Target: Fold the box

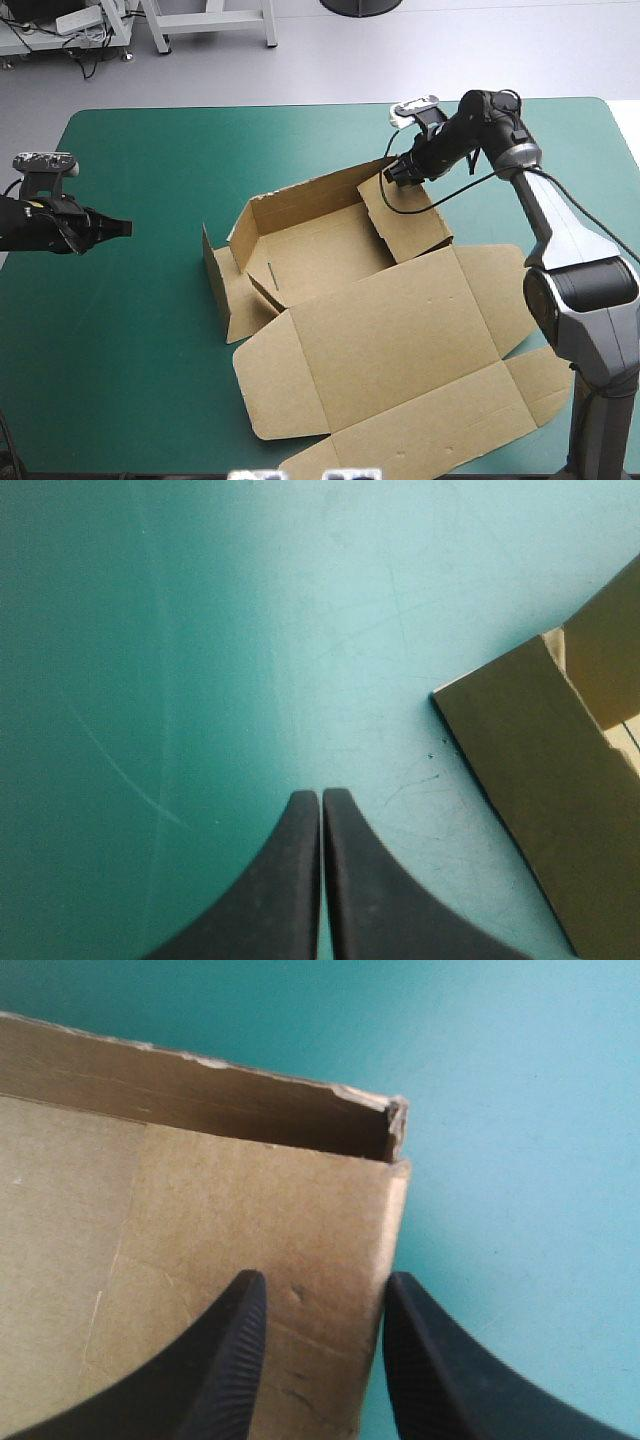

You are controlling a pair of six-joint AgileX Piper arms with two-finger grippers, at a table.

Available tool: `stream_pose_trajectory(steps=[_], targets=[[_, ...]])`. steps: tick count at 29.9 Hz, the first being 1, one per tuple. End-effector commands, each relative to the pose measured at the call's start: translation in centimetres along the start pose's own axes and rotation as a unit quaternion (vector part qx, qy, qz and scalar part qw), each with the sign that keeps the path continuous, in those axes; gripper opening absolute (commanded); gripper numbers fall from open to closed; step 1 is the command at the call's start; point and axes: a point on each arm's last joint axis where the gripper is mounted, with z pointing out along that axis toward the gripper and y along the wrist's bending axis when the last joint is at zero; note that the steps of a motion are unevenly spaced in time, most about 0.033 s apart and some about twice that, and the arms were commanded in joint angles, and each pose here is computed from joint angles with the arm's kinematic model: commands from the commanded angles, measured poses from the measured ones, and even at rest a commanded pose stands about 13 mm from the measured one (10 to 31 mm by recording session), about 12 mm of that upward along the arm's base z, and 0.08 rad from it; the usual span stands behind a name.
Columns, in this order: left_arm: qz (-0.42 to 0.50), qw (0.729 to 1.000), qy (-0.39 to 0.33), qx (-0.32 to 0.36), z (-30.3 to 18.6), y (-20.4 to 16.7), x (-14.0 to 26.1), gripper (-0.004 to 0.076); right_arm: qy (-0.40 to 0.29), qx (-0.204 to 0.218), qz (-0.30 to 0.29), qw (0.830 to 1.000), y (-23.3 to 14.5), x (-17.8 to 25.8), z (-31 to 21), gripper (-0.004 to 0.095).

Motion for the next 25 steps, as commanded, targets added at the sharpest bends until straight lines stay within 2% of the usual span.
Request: stream_pose_trajectory(steps=[1,4,13,25], targets=[[0.003,0.999,-0.047,-0.002,-1.5,-0.4,-0.9,0.0004,-0.049,0.001,-0.024,0.998,1.6,-1.6,-5.6,0.0379],[0.005,0.999,-0.046,-0.002,-1.5,-0.4,-0.9,0.0004,-0.065,0.005,0.013,0.998,2.0,-2.0,-7.2,0.0379],[0.007,0.999,-0.051,-0.004,-1.4,-0.3,-1.0,0.0004,-0.075,0.02,0.021,0.997,2.3,-1.9,-8.8,0.0379],[0.008,0.998,-0.06,-0.009,-1.5,-0.3,-1.2,0.0004,0.006,0.011,0.027,1.0,1.7,0.8,-5.3,0.0379]])
